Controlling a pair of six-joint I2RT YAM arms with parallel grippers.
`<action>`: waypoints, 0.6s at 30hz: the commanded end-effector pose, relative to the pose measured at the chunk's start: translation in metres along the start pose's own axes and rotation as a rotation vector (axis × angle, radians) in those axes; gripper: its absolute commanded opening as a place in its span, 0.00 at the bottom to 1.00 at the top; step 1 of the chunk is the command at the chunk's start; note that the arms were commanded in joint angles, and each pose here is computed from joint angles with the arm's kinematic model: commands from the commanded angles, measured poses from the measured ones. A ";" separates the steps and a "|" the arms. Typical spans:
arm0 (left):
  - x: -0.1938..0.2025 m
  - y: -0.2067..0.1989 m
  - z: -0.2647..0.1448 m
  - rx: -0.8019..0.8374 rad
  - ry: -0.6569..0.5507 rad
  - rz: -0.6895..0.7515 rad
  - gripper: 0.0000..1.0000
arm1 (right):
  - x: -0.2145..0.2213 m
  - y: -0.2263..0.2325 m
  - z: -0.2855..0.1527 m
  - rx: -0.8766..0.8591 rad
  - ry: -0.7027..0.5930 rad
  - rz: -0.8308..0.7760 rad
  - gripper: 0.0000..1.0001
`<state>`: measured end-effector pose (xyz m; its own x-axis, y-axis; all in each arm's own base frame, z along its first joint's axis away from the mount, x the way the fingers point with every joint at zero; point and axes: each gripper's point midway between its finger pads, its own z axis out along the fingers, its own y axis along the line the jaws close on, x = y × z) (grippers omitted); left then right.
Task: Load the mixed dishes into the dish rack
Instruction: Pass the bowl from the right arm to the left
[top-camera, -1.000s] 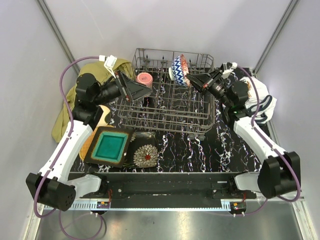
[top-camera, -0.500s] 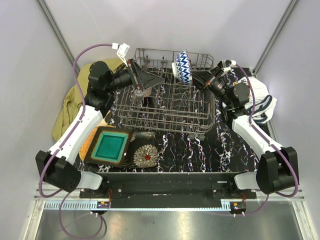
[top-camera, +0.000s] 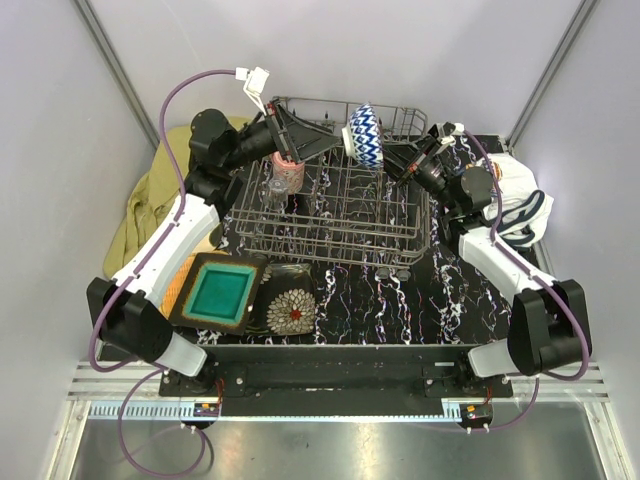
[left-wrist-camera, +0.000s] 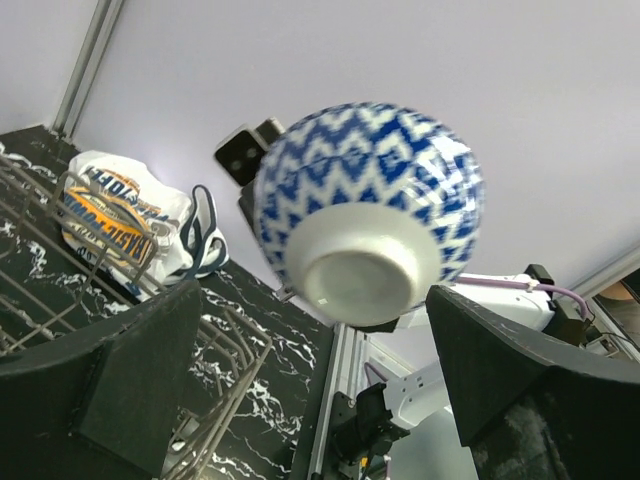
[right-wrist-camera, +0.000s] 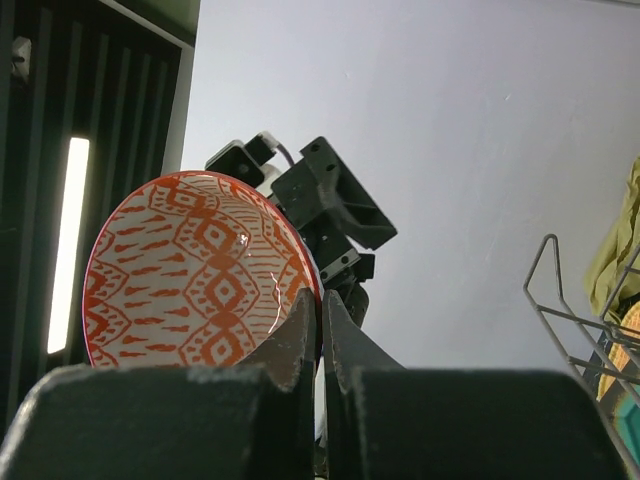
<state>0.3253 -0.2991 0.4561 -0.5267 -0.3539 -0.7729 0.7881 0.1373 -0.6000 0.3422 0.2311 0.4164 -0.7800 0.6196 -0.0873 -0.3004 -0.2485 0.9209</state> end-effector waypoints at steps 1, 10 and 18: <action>-0.025 -0.037 0.000 0.084 -0.061 0.092 0.99 | 0.002 0.018 -0.001 -0.088 0.014 -0.023 0.00; -0.017 -0.035 0.004 0.102 -0.042 0.072 0.97 | -0.001 0.015 0.001 -0.106 0.019 -0.001 0.00; -0.009 -0.024 0.012 0.100 -0.019 0.051 0.94 | -0.004 0.014 0.006 -0.124 0.026 0.010 0.00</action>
<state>0.3175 -0.3079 0.4630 -0.5279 -0.3535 -0.7722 0.8018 0.0926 -0.5904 0.3526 0.2333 0.4053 -0.7967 0.6027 -0.0451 -0.2751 -0.2951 0.9150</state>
